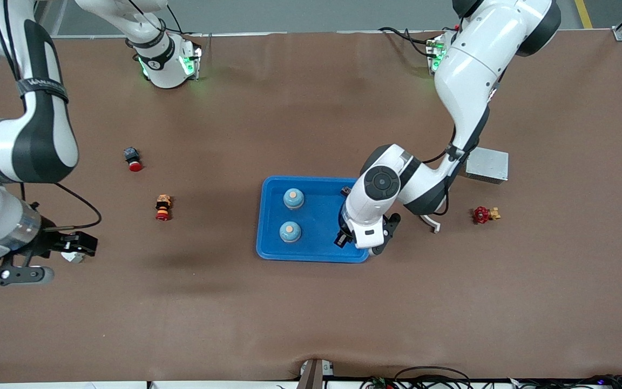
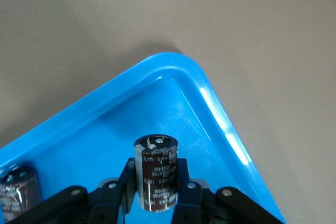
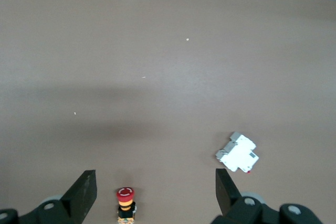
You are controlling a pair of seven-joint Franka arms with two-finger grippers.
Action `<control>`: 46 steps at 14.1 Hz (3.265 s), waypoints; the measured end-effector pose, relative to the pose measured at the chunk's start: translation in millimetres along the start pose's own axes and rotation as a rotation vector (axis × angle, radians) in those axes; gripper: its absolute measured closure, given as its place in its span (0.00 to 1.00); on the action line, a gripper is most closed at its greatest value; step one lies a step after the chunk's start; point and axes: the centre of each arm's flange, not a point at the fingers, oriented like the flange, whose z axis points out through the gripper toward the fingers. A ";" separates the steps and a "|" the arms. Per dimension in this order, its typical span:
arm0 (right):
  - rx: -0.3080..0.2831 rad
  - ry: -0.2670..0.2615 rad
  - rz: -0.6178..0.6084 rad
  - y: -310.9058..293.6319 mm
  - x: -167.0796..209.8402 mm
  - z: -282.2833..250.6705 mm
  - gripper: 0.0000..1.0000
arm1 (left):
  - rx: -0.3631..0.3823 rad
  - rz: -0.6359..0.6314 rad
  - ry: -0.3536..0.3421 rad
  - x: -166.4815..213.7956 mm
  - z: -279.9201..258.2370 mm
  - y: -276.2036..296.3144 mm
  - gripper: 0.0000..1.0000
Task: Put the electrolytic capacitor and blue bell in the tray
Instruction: 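Withdraw the right gripper to rest while the left gripper carries the capacitor, then lower the second capacitor into the tray and open the left gripper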
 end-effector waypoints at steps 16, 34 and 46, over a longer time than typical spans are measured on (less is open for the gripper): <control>0.108 -0.043 0.043 46.6 -68.3 -107.3 0.00 | 0.013 0.007 0.022 -0.1 32.3 -6.1 0.66; 0.120 -0.012 0.019 1.6 -106.2 -142.4 0.00 | 0.014 0.004 0.027 4.3 36.4 -6.4 0.43; 0.117 -0.066 0.089 31.5 -125.2 -129.3 0.00 | -0.019 -0.001 0.055 11.3 -23.9 12.0 0.00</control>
